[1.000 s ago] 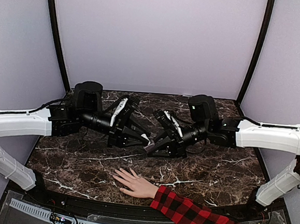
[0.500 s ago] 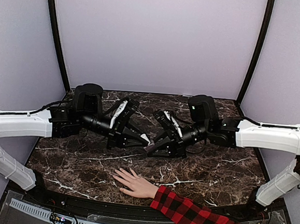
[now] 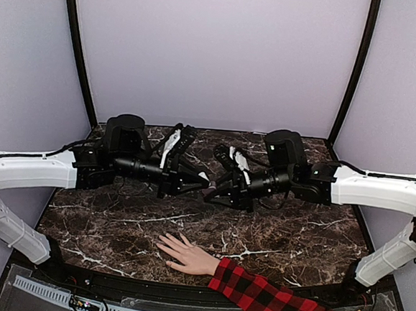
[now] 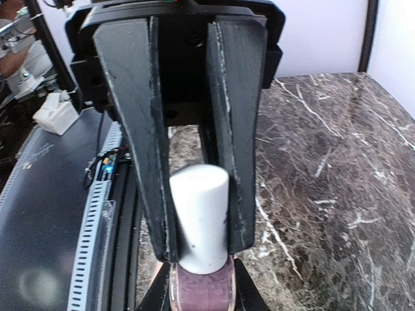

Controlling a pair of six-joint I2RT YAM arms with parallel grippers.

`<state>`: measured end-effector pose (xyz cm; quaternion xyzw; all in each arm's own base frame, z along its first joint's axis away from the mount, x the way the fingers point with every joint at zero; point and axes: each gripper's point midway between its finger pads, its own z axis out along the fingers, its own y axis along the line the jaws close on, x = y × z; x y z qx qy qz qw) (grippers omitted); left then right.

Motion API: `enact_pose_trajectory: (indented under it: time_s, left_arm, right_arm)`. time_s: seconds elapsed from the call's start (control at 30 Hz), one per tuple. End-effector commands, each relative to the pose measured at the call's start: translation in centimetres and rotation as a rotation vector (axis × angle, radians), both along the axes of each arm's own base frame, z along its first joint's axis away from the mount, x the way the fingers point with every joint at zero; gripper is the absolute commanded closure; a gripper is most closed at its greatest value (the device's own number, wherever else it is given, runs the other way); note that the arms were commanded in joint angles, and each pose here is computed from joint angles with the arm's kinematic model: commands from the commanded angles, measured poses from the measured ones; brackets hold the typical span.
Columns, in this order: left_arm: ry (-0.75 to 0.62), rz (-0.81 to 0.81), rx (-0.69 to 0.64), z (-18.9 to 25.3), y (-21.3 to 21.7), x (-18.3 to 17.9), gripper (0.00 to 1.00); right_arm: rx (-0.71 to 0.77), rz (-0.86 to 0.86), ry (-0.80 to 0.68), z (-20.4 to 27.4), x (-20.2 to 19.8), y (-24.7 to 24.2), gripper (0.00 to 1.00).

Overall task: Paint the nails
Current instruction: Unscrew the cap of the nail polish bottle.

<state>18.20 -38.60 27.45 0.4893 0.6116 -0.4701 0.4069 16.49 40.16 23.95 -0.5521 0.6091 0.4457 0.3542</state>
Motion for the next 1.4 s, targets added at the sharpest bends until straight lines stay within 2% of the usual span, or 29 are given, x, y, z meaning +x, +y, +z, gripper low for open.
enact_pose_trajectory:
  time_s: [0.0, 0.27, 0.47, 0.57, 0.63, 0.7, 0.8, 0.87, 1.0, 1.1, 1.2, 1.37]
  left_arm:
    - [0.059, 0.139, 0.011, -0.3, -1.5, 2.6, 1.00]
    - [0.166, 0.443, 0.025, -1.5, -1.0, 7.8, 1.00]
    - [0.241, 0.552, 0.019, -2.4, -0.7, 9.4, 1.00]
    - [0.252, 0.556, 0.013, -2.5, -0.7, 9.5, 1.00]
    - [0.253, 0.544, 0.011, -2.2, -0.9, 9.3, 1.00]
    - [0.236, 0.516, 0.017, -1.8, -1.0, 8.9, 0.95]
    - [0.208, 0.498, 0.023, -1.1, -0.6, 8.6, 0.75]
    - [0.185, 0.475, 0.020, -0.3, -0.1, 8.4, 0.64]
    - [0.135, 0.384, -0.008, 1.4, 0.9, 7.1, 0.50]
    - [0.075, 0.265, -0.051, 2.8, 1.2, 5.0, 0.44]
    - [0.037, 0.176, -0.075, 3.4, 1.3, 3.5, 0.43]
    - [-0.003, -0.063, -0.131, 4.4, 1.0, -0.6, 0.44]
  right_arm:
    - [0.063, -0.243, -0.101, 2.7, 4.6, 0.7, 1.00]
    - [0.040, -0.437, -0.171, 3.0, 7.9, 0.3, 1.00]
    - [0.020, -0.506, -0.188, 2.5, 9.1, 0.5, 1.00]
    - [0.008, -0.496, -0.180, 2.2, 9.1, 0.7, 1.00]
    - [0.007, -0.487, -0.173, 2.0, 9.0, 0.8, 1.00]
    - [0.009, -0.481, -0.171, 2.1, 8.8, 0.7, 1.00]
    - [0.015, -0.456, -0.155, 2.1, 8.5, 0.5, 1.00]
    - [0.025, -0.421, -0.138, 2.0, 8.0, 0.4, 1.00]
    - [0.037, -0.345, -0.113, 1.7, 6.8, 0.2, 1.00]
    - [0.056, -0.247, -0.092, 1.7, 5.1, 0.4, 1.00]
    - [0.085, -0.133, -0.063, 2.0, 3.0, 0.8, 1.00]
    - [0.123, 0.022, -0.030, 2.8, 0.4, 1.0, 1.00]
